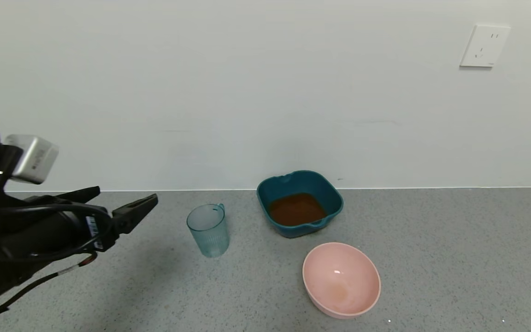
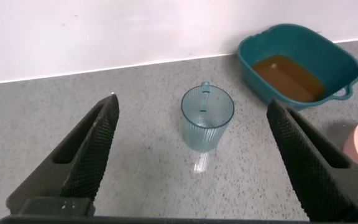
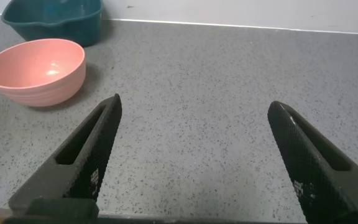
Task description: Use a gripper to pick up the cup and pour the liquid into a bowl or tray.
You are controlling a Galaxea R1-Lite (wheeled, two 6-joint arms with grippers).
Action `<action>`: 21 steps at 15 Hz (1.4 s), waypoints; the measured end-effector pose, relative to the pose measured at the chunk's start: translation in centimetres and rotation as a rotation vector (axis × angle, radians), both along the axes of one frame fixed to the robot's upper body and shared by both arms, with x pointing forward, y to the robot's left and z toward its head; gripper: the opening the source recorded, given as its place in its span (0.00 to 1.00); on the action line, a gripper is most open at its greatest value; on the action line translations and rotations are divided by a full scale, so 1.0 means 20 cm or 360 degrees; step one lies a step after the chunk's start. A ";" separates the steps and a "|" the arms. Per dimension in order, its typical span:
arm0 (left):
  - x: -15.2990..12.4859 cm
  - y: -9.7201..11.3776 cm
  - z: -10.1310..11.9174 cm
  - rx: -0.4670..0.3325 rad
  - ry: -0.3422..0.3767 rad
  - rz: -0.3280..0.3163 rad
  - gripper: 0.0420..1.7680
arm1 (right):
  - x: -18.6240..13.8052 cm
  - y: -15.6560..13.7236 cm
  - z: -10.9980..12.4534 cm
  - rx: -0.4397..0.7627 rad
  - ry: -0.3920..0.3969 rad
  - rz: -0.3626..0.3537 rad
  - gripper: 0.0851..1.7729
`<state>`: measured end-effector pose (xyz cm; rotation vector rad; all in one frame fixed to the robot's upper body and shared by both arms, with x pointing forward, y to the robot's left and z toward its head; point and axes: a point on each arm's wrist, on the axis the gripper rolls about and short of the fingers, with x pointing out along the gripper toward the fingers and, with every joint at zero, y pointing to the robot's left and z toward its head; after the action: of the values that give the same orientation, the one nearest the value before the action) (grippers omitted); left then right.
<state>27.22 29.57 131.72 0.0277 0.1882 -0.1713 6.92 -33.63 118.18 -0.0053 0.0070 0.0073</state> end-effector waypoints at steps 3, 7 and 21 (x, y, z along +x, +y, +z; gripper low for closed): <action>-0.18 0.05 0.05 0.0007 0.0016 0.0026 0.97 | 0.00 0.00 0.00 0.0000 -0.0001 0.0000 0.96; -0.40 0.10 0.08 0.0011 -0.0019 0.0025 0.97 | 0.00 0.00 0.00 0.0000 0.0000 0.0000 0.96; -0.95 0.20 0.07 -0.0030 -0.0301 0.0063 0.97 | 0.00 0.00 0.00 -0.0001 -0.0001 0.0000 0.96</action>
<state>8.23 33.63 133.09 0.0210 -0.0016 -0.1300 6.92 -33.63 118.19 -0.0057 0.0066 0.0073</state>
